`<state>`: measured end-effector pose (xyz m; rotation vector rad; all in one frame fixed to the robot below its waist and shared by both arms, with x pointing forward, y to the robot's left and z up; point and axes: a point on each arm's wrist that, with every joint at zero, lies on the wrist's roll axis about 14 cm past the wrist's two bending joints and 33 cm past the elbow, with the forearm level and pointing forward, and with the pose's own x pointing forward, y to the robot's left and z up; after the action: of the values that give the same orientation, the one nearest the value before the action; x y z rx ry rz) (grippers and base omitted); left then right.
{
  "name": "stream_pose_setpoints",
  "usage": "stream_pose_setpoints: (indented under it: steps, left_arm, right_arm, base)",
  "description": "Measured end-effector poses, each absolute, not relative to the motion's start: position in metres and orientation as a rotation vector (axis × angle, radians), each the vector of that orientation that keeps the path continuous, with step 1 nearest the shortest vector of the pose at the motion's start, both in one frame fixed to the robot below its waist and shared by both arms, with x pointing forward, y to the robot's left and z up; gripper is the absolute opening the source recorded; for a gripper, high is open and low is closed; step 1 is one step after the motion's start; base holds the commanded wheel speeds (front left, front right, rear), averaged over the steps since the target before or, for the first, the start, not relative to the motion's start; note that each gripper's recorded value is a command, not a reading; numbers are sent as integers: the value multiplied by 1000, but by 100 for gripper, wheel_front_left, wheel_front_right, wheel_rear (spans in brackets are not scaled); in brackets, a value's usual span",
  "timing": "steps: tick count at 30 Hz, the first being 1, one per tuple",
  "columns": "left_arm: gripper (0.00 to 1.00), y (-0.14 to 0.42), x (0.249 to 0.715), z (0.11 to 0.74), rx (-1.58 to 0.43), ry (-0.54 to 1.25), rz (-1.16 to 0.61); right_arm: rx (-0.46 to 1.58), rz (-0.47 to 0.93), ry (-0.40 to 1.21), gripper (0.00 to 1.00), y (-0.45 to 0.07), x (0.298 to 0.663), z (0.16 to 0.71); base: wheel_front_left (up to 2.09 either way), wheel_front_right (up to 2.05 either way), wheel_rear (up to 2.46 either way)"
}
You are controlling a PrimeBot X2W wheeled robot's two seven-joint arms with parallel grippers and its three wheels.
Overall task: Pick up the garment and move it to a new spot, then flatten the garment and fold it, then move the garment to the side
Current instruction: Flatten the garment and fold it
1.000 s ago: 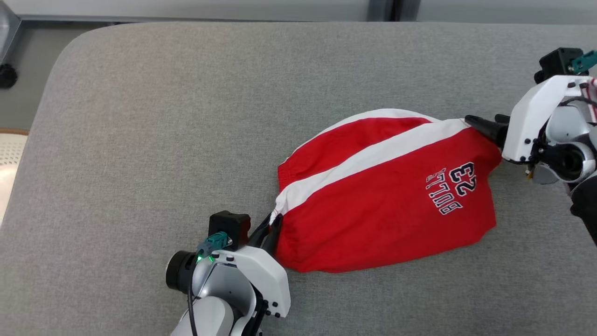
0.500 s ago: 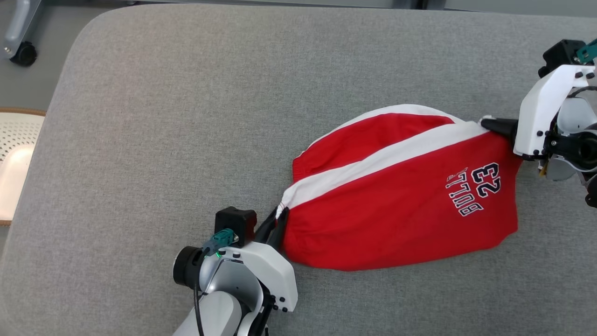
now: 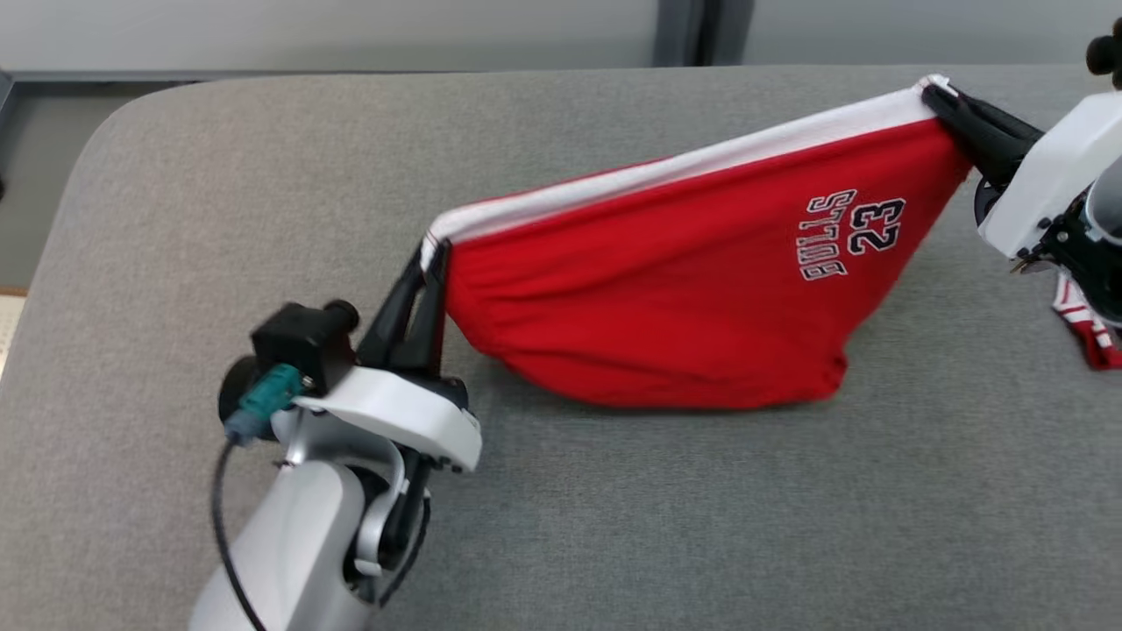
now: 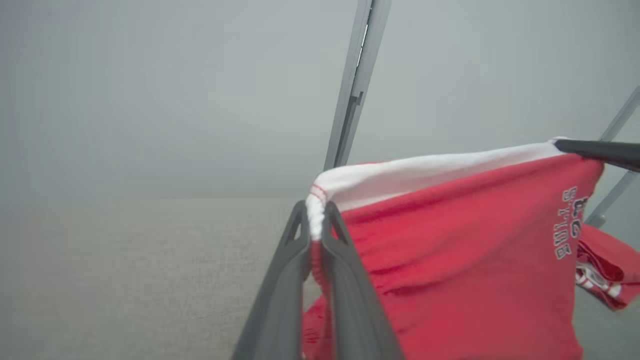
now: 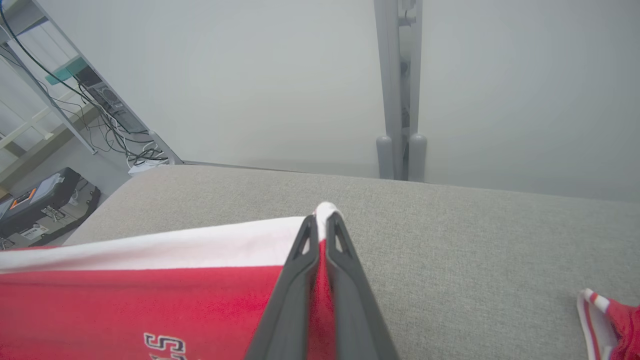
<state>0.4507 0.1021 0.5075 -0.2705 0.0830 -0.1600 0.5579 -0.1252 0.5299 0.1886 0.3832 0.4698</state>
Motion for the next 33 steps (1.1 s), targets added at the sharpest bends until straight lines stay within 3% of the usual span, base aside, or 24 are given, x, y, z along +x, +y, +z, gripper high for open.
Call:
stream_pose_setpoints:
  steps: [11,18,26,33]
  left_arm:
    - [0,98,475,615,-261,-159,-309]
    - [0,89,464,689,-238,-302,-408]
    - [0,70,435,752,-220,-380,-537]
    - [0,58,444,743,-250,-287,-583]
  right_arm:
    - [157,442,-62,0,-157,528,618]
    - [251,358,-264,0,-188,512,693]
    - [238,336,-427,0,-208,481,764]
    - [199,321,-420,0,-210,483,765]
  base:
    - [0,0,0]
    - [0,0,0]
    - [0,0,0]
    - [0,0,0]
